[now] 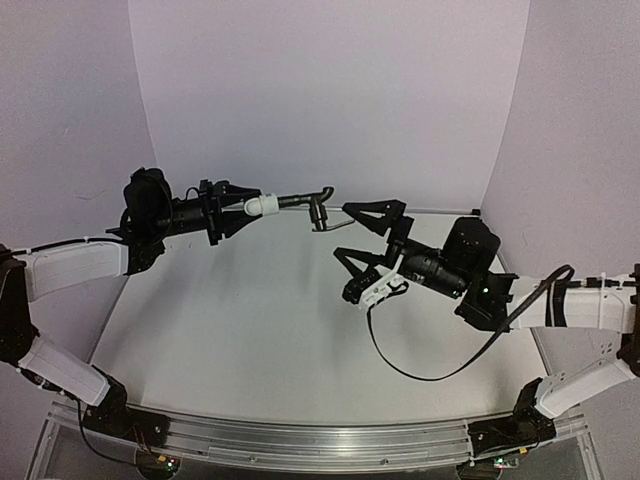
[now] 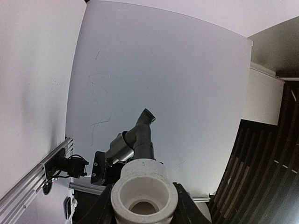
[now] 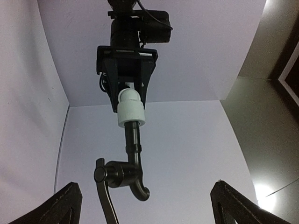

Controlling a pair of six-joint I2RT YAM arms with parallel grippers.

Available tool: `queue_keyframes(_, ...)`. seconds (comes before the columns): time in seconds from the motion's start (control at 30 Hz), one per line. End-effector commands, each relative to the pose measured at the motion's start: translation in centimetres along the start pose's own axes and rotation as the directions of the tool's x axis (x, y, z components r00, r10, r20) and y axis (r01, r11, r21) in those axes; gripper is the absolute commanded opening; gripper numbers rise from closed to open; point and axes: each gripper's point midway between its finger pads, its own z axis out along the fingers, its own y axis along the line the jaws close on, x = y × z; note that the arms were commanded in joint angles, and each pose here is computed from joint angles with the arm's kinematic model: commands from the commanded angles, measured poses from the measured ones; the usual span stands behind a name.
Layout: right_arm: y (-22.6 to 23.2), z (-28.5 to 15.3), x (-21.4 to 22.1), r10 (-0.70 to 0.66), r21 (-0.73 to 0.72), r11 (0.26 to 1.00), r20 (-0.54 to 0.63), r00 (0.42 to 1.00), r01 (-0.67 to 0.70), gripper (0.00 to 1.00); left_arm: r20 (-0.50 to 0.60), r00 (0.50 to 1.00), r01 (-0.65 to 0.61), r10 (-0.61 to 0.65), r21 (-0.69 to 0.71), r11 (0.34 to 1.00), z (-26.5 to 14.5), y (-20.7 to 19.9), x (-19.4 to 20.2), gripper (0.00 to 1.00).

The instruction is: Install the water faucets

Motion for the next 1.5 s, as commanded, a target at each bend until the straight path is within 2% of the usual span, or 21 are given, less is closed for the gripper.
queue_keyframes(0.0,-1.6,1.5,-0.3,-0.196,0.032,0.980,0.006,0.981,0.195,0.96,-0.030,0.997,-0.062,0.066,0.109,0.992,-0.9,-3.5,1.9,0.00)
queue_keyframes(0.5,0.9,4.9,0.3,-0.338,-0.040,0.940,0.021,0.941,0.339,0.83,-0.069,0.992,-0.096,0.103,0.100,0.990,-1.3,-4.4,3.4,0.00)
queue_keyframes(0.97,-0.2,6.8,0.5,-0.346,0.046,0.937,0.007,0.938,0.346,0.70,-0.070,0.990,-0.112,0.119,0.092,0.989,-1.7,-4.3,3.9,0.00)
queue_keyframes(1.23,-1.9,7.2,0.9,-0.324,0.098,0.941,-0.027,0.946,0.325,0.71,-0.076,0.990,-0.112,0.118,0.081,0.990,-1.7,-4.0,3.9,0.00)
queue_keyframes(1.47,-1.7,7.3,1.0,-0.296,0.094,0.950,-0.026,0.955,0.298,0.57,-0.078,0.989,-0.117,0.123,0.076,0.990,-1.7,-3.8,4.0,0.00)
